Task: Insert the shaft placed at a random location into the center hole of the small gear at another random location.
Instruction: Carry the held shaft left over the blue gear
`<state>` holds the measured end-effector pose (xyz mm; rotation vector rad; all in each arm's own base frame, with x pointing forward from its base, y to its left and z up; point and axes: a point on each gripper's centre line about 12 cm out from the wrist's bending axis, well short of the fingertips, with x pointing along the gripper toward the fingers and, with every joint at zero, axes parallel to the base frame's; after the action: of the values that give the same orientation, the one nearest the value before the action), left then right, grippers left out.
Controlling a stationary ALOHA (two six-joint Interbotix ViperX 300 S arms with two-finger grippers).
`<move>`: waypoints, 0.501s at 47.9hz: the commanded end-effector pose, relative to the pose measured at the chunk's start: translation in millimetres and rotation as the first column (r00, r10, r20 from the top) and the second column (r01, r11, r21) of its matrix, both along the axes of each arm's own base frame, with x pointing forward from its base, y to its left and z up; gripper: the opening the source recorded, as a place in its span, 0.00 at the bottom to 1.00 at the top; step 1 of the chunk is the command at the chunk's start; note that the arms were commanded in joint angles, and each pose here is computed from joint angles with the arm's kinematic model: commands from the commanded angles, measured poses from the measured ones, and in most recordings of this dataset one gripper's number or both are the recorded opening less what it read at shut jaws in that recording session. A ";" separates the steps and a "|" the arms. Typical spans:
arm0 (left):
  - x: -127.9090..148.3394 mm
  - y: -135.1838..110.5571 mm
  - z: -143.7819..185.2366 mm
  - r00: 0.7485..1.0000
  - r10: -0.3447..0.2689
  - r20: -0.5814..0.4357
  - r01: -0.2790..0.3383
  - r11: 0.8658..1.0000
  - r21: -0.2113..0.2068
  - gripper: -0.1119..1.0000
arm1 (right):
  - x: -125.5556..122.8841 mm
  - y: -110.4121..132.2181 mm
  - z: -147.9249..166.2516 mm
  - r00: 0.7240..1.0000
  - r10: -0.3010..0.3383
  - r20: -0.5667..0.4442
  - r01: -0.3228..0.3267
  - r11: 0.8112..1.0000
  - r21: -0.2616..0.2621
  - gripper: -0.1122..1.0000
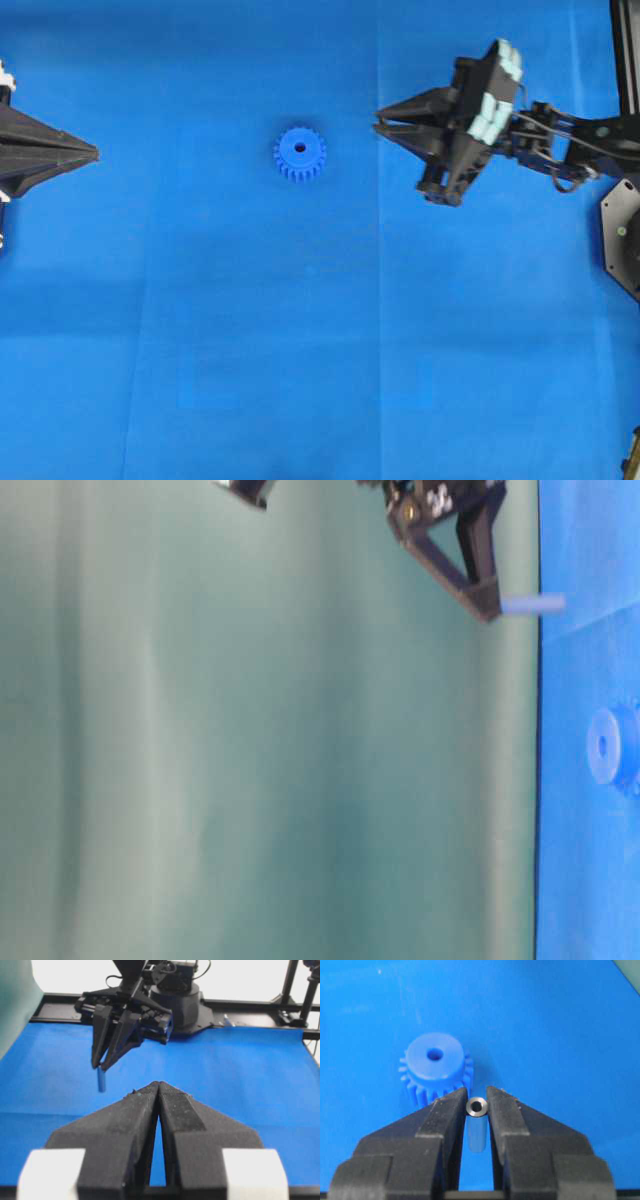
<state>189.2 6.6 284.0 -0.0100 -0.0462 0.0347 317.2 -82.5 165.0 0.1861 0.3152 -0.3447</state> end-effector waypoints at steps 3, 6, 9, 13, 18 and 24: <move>0.9 0.6 3.6 1.000 0.003 0.009 -0.003 1.000 0.000 0.10 | 25.7 -3.1 12.9 0.999 0.011 0.034 -0.011 1.000 -0.011 0.13; 1.2 0.6 2.9 1.000 0.003 0.005 -0.003 1.000 0.000 0.10 | 39.7 -3.1 13.9 0.999 0.023 0.029 -0.023 1.000 -0.010 0.13; 0.9 0.6 3.2 1.000 0.003 0.006 -0.003 1.000 -0.001 0.10 | 51.1 -3.0 15.6 0.999 0.034 0.026 -0.034 0.999 -0.011 0.13; 1.0 0.6 2.9 1.000 0.003 0.003 -0.003 1.000 0.000 0.10 | 65.4 -2.2 17.5 0.999 0.047 0.022 -0.047 0.999 -0.009 0.13; 1.2 0.6 2.2 1.000 0.003 -0.001 -0.003 1.000 -0.002 0.10 | 80.0 -3.8 18.8 0.998 0.053 0.015 -0.053 0.999 -0.004 0.13; 1.1 0.6 2.9 1.000 0.003 0.000 -0.003 1.000 0.000 0.10 | 89.9 -5.4 19.9 0.998 0.055 0.014 -0.055 0.998 -0.001 0.13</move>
<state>189.2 6.6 282.1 -0.0102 -0.0339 0.0347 398.5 -86.3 170.9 0.1831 0.3451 -0.2929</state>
